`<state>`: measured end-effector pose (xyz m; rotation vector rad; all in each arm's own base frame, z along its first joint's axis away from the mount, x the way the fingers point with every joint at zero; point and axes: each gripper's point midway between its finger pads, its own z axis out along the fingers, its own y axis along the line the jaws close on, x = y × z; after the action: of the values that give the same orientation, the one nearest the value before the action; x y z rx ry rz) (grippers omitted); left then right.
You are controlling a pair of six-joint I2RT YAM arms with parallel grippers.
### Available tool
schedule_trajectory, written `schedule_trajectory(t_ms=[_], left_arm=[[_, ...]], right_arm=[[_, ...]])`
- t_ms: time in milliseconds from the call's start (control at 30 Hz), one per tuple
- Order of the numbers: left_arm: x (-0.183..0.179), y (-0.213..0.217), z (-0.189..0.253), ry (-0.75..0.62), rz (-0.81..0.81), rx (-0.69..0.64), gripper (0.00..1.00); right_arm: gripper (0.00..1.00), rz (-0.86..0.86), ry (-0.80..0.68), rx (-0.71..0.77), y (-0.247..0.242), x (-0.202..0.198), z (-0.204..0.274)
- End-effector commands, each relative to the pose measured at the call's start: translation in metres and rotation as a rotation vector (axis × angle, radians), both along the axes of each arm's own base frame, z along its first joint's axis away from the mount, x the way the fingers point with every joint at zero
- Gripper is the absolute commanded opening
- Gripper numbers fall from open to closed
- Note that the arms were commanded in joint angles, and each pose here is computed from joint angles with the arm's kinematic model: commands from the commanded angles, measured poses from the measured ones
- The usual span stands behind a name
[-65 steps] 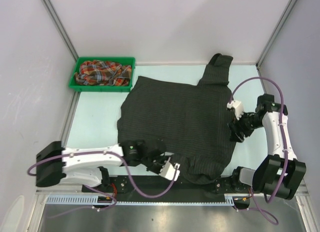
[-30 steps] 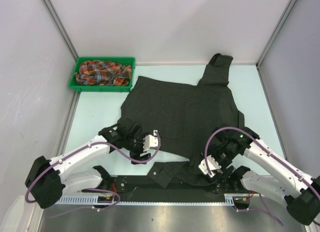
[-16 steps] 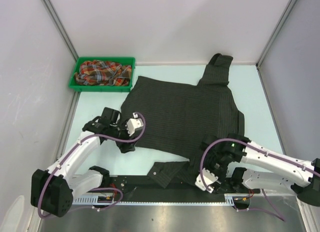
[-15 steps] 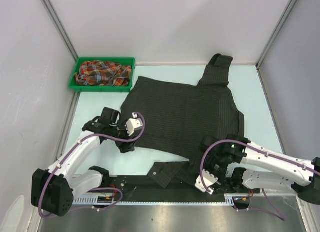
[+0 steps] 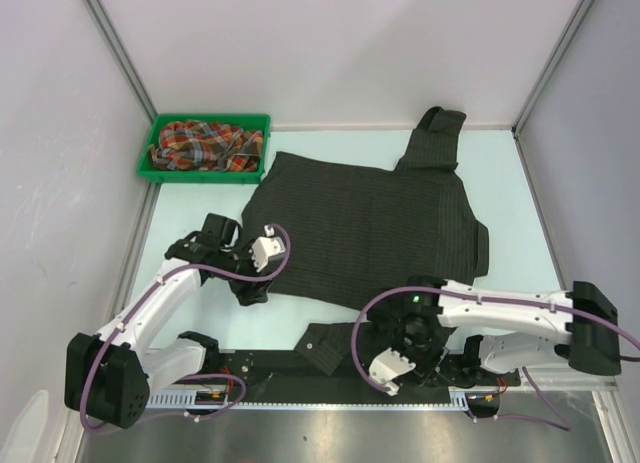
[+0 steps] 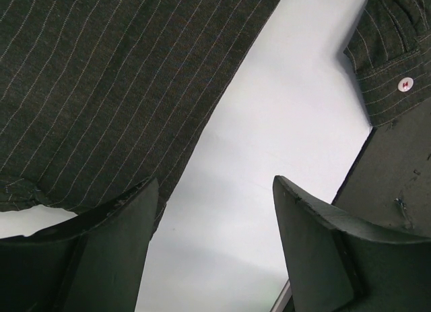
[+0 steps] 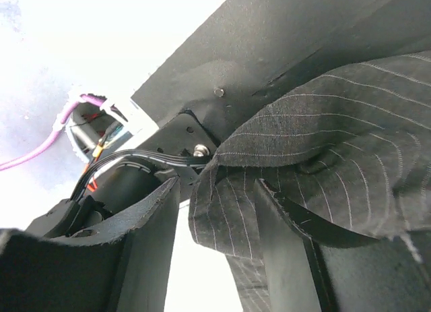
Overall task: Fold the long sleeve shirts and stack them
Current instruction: Flatten the shirt out
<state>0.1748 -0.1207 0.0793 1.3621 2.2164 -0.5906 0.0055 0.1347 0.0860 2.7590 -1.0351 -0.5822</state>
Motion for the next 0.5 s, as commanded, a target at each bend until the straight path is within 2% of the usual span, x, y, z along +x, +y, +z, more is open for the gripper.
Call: schedule_trajectory(t_ms=[0,133,167,233,267,300,333,467], left_arm=[[0.008,-0.004,0.007,-0.052,-0.018,-0.035,0.74],[0.013,0.001,0.005,-0.051,0.012,-0.045,0.74],[0.014,0.003,0.003,-0.037,0.022,-0.043,0.74],[0.017,0.01,0.002,-0.034,0.043,-0.043,0.73],[0.02,0.011,0.003,-0.034,0.05,-0.048,0.73],[0.021,0.013,0.003,-0.038,0.045,-0.046,0.73],[0.021,0.017,0.002,-0.033,0.055,-0.038,0.73],[0.028,0.031,0.0,-0.073,0.03,0.04,0.72]], right_arm=[[0.53,-0.064,0.01,-0.199,-0.032,-0.007,0.01],[0.47,-0.082,-0.006,-0.226,-0.028,-0.009,0.006],[0.37,-0.076,-0.009,-0.234,-0.026,-0.01,0.004],[0.28,-0.081,-0.013,-0.242,-0.025,-0.012,0.003],[0.12,-0.083,-0.015,-0.237,-0.024,-0.013,0.003],[0.03,-0.084,-0.018,-0.235,-0.023,-0.013,0.002],[0.0,-0.091,-0.032,-0.236,-0.024,-0.011,0.002],[0.0,-0.13,-0.131,-0.177,-0.016,0.01,0.002]])
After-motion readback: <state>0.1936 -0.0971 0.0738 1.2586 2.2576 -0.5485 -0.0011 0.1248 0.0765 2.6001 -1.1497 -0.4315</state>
